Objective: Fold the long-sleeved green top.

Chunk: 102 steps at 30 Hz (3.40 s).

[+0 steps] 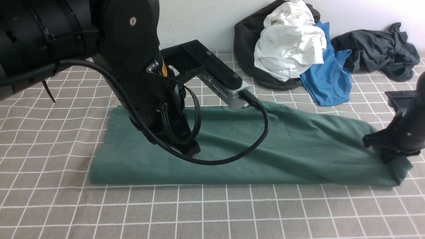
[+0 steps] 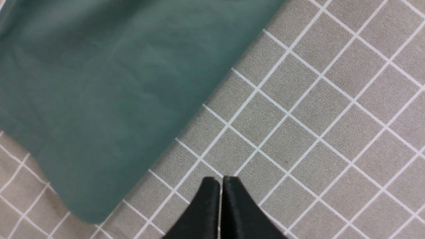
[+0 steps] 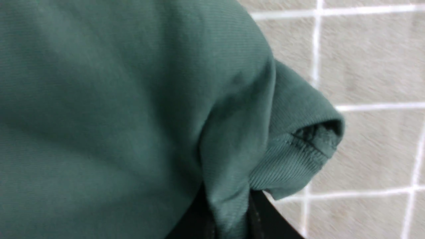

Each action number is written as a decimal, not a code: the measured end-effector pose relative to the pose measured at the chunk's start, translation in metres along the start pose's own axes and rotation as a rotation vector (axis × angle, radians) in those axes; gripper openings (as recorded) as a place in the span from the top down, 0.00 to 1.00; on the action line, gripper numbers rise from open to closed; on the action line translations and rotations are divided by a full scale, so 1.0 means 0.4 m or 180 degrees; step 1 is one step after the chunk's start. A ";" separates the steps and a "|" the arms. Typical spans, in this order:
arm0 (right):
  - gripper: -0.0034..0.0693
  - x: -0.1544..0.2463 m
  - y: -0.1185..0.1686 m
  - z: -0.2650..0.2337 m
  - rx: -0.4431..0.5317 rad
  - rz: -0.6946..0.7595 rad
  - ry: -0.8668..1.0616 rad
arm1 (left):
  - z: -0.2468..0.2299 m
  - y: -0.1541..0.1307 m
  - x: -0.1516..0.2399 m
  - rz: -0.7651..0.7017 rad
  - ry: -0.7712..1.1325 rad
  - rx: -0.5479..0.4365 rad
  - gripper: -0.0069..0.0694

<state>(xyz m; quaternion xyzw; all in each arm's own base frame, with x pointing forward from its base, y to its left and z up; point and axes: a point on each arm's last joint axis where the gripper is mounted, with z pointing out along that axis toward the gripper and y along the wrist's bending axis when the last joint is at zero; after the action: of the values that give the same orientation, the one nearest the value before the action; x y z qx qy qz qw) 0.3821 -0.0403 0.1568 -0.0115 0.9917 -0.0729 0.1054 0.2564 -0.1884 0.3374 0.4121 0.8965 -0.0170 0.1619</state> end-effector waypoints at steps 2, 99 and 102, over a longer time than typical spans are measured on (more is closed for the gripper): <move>0.89 0.002 -0.018 -0.038 0.0198 -0.0080 -0.0058 | 0.000 0.003 0.001 0.0017 0.0014 -0.0048 0.92; 0.68 0.132 0.589 -0.857 -0.1585 -0.2221 -0.1887 | -0.334 -0.097 0.697 -0.1068 -0.1992 -0.0863 0.92; 0.75 0.207 0.519 -0.850 -0.1452 -0.2256 -0.1801 | -0.284 -0.105 0.723 -0.1169 -0.2133 -0.0834 0.92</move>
<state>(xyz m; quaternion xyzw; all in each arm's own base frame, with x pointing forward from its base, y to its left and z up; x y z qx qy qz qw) 0.2280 0.2102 0.4382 -0.3894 0.8501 0.1203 0.3336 0.0179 0.0145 0.3525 0.1926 0.8473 -0.0646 0.4907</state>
